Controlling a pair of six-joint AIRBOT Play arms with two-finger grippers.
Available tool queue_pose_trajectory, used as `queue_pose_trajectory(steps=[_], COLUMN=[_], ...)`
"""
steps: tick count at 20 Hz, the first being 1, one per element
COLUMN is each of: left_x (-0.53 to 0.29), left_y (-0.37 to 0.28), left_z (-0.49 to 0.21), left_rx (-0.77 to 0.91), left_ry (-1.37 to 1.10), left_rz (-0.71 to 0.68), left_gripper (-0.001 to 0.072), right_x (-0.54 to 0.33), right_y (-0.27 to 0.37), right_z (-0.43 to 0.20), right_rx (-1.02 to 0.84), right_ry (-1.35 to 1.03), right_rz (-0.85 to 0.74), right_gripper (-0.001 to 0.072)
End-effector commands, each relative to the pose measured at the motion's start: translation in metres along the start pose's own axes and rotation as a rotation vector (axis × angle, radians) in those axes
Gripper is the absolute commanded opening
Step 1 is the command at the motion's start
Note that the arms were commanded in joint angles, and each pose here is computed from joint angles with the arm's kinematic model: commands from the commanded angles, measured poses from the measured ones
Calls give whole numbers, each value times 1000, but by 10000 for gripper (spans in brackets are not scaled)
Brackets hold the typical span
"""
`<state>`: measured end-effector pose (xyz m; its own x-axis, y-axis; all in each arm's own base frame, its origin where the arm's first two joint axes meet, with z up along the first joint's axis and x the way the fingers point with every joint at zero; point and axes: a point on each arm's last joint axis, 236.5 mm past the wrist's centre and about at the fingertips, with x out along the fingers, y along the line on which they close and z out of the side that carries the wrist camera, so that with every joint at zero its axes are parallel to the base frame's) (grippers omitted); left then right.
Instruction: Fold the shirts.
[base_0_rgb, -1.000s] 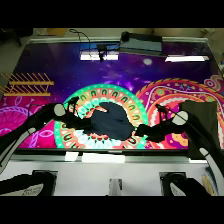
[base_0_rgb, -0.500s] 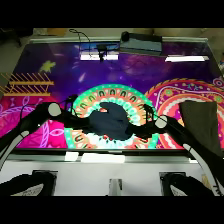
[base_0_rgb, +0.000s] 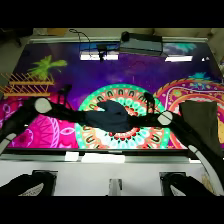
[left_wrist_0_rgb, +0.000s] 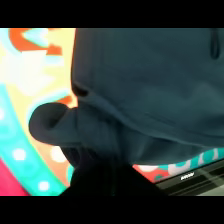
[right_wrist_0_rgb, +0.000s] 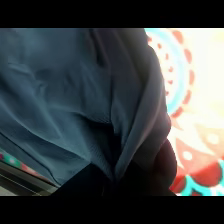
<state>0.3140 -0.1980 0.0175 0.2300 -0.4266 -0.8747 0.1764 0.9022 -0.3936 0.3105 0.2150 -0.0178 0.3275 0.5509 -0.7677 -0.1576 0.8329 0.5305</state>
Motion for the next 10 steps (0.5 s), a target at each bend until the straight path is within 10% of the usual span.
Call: queue_pose_trajectory(steps=[1,7,10], left_x=[-108,-426,-433], left_y=[-25,-147,-156], left_z=[72,91,69], left_rx=[122,356,387], left_ry=[-327,-1109,-1096], left_rz=[4,-201,-229], left_gripper=[38,38,38], right_x=[-82,-341,-348], right_y=[54,188,192], right_z=[61,121,98], right_rx=[-257,-314,-230], right_ry=[-235,-884,-815], right_rz=[32,293,348], right_gripper=[25,26,26])
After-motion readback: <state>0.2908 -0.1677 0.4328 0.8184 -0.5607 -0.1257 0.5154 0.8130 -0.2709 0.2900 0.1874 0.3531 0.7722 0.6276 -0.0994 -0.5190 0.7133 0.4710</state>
